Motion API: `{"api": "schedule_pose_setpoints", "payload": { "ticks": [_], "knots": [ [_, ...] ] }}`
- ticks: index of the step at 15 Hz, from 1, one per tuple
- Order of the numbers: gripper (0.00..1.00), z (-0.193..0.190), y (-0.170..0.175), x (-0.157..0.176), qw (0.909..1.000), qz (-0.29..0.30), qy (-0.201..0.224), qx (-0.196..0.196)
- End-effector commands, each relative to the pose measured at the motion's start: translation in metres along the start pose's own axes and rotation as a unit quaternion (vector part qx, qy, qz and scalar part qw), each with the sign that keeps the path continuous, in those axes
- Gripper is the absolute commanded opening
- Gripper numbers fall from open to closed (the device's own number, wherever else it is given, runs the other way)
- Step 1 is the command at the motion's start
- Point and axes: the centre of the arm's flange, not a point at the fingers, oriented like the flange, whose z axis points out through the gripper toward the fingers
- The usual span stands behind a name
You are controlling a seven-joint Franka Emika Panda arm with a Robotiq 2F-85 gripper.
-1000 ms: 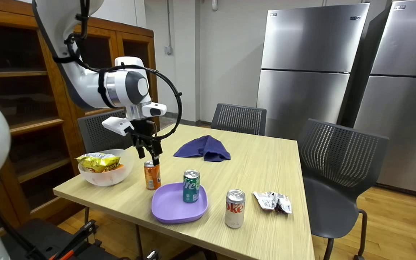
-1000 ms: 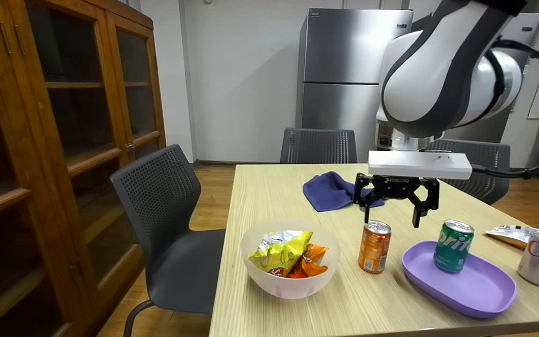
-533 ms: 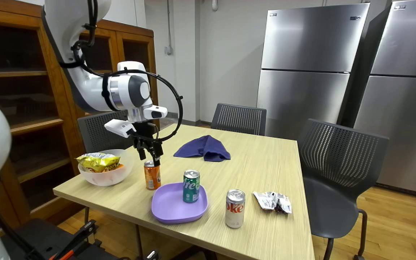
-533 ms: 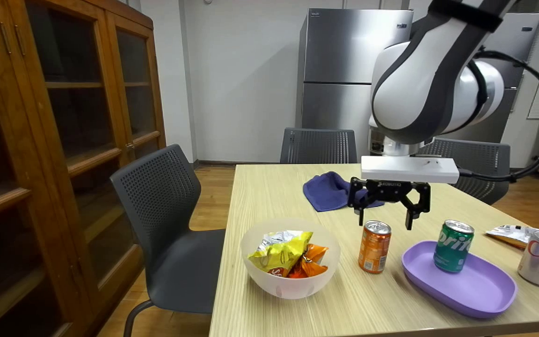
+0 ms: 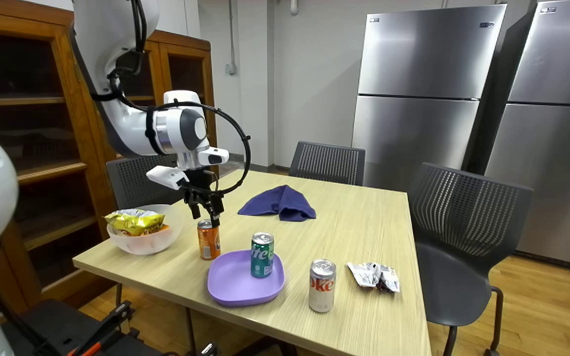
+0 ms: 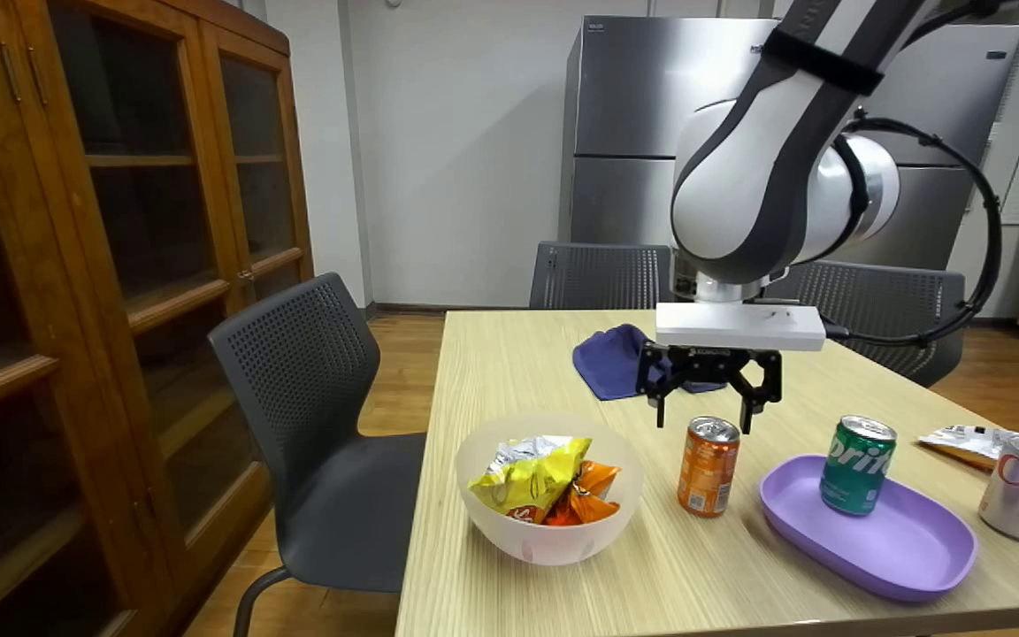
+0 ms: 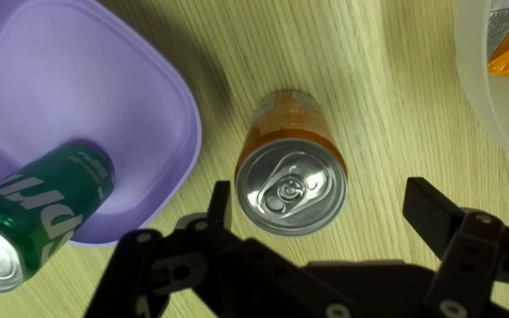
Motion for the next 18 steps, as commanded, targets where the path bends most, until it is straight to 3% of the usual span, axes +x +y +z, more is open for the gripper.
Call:
{"api": "schedule_pose_setpoints", "payload": {
  "ticks": [1, 9, 10, 11, 15, 18],
  "knots": [
    [1.00, 0.0024, -0.0110, 0.0078, 0.9998, 0.009, -0.010, -0.011],
    [1.00, 0.0098, -0.0128, 0.0049, 0.9994, 0.010, -0.023, -0.022],
    [0.75, 0.0104, -0.0129, 0.0044, 0.9995, 0.008, -0.023, -0.022],
    [0.74, 0.0102, -0.0130, 0.0042, 0.9994, 0.009, -0.024, -0.023],
    [0.42, 0.0075, -0.0097, 0.0048, 0.9993, 0.014, -0.026, -0.025],
    [0.39, 0.0008, -0.0072, 0.0036, 0.9993, 0.013, -0.025, -0.023]
  ]
}}
